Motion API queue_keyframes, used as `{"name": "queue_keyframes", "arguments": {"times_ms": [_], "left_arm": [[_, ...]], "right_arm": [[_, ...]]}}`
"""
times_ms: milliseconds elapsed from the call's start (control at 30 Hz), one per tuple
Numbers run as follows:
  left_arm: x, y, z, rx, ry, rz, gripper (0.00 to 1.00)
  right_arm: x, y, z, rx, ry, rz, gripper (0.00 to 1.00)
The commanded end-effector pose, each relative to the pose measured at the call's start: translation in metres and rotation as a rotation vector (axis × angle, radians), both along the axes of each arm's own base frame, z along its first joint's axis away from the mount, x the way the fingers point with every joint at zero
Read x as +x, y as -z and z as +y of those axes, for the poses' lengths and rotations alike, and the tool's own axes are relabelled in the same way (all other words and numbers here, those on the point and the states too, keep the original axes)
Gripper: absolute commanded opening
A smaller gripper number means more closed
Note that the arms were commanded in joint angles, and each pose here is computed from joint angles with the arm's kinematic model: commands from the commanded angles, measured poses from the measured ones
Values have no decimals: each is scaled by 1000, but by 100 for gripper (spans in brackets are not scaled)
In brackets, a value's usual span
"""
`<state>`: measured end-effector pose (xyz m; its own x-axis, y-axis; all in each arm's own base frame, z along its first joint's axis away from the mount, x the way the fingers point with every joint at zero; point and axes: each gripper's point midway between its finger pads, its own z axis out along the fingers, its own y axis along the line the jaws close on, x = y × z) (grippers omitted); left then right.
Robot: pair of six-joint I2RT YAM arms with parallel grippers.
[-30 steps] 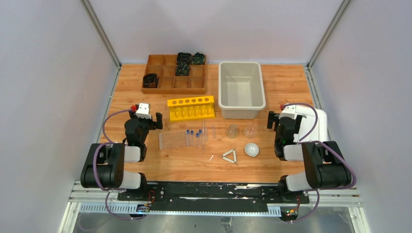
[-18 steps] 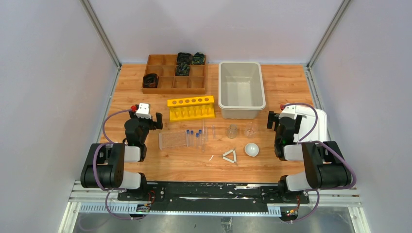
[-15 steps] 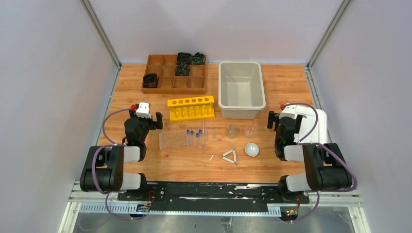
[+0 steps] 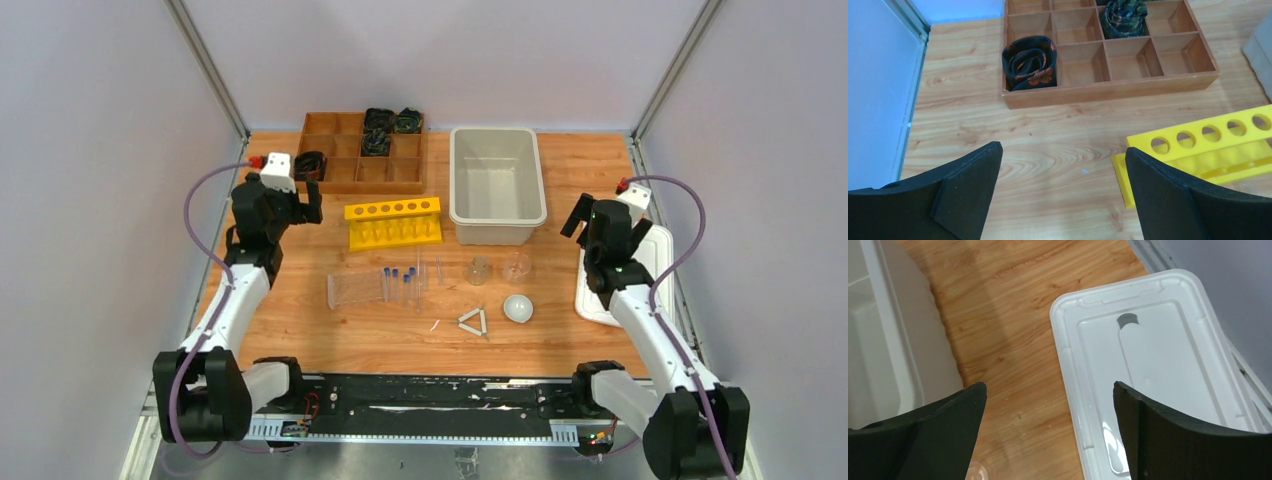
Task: Organize the chemistry lab equipment
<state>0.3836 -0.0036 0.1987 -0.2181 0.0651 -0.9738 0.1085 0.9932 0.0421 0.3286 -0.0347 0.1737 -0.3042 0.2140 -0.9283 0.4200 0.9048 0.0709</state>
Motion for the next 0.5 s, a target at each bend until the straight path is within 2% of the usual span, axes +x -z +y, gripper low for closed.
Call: {"name": "queue_keyframes", "arguments": {"times_ms": [0,100,233,367,467], "left_arm": [[-17,0,-3,-26,24,230,100],[-25,-7,-9,-43,57,333,100],[-42,1,-17,-76,91,470,100],[-52,3,-11,-22,94,523,100],[-64,3,-9,4,99,567,100]], "right_arm": [[-23,-3,22,200,-55,96,100],[-23,-22,63,262,-244,85,100],[-35,-32,103,163,-327,171,98],[-43,-41,149,113,-415,227,87],[-46,-46,192,86,-508,228,85]]}}
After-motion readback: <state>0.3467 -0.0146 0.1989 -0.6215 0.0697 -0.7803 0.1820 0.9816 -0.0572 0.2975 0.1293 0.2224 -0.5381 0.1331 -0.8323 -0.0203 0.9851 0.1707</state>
